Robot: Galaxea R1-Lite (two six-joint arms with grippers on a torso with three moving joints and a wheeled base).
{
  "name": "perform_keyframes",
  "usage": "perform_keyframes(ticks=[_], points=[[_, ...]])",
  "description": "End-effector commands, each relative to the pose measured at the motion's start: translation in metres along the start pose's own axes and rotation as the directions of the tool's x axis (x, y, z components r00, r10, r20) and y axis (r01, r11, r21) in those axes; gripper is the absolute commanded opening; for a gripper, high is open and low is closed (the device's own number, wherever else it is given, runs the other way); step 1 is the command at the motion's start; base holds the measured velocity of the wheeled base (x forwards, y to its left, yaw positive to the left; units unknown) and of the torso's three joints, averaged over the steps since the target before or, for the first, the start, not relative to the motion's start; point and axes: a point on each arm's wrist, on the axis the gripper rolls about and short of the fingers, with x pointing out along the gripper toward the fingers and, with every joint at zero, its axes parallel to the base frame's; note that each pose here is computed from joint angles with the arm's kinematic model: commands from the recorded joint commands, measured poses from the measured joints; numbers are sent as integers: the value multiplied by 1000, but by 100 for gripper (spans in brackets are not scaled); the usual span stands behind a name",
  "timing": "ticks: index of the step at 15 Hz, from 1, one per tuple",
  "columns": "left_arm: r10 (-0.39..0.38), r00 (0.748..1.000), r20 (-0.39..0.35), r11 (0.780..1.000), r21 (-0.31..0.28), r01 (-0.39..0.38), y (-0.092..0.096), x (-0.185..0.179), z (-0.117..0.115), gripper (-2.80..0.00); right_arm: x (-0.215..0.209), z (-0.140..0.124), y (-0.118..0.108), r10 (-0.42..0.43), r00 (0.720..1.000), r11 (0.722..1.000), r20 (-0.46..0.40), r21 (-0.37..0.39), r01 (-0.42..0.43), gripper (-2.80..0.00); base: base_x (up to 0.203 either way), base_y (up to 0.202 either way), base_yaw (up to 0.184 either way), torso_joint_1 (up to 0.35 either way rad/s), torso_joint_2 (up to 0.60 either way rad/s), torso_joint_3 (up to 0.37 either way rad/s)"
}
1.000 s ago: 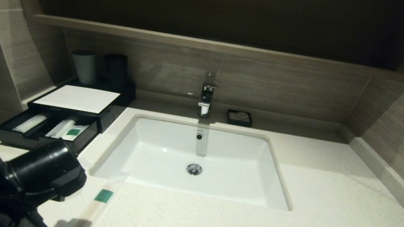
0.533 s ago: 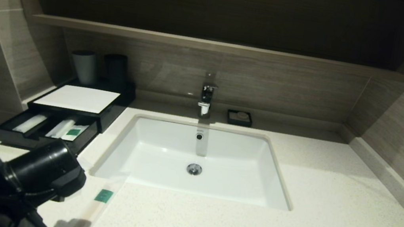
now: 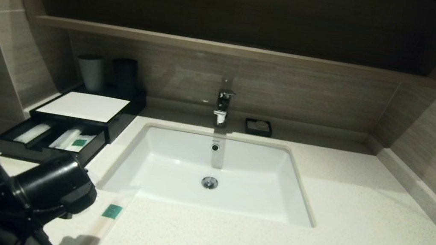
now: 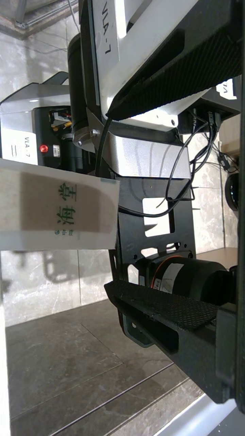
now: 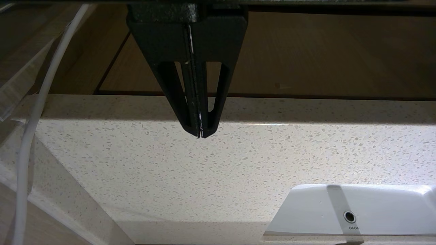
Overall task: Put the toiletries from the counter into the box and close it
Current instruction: Pick up the bathroom toiletry
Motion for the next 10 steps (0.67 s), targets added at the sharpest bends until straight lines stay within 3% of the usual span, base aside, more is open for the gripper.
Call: perform_keyframes(ticks=[1,10], points=[[6,1000,-5,1000,-5,-6,0,2,1,0,0,0,0,0,1000,1000,0,0,0,-280,0,0,0,0,0,0],[25,1000,18,999,-31,-24,-1,10,4,0,0,0,0,0,1000,1000,0,0,0,-280,0,0,0,0,0,0]])
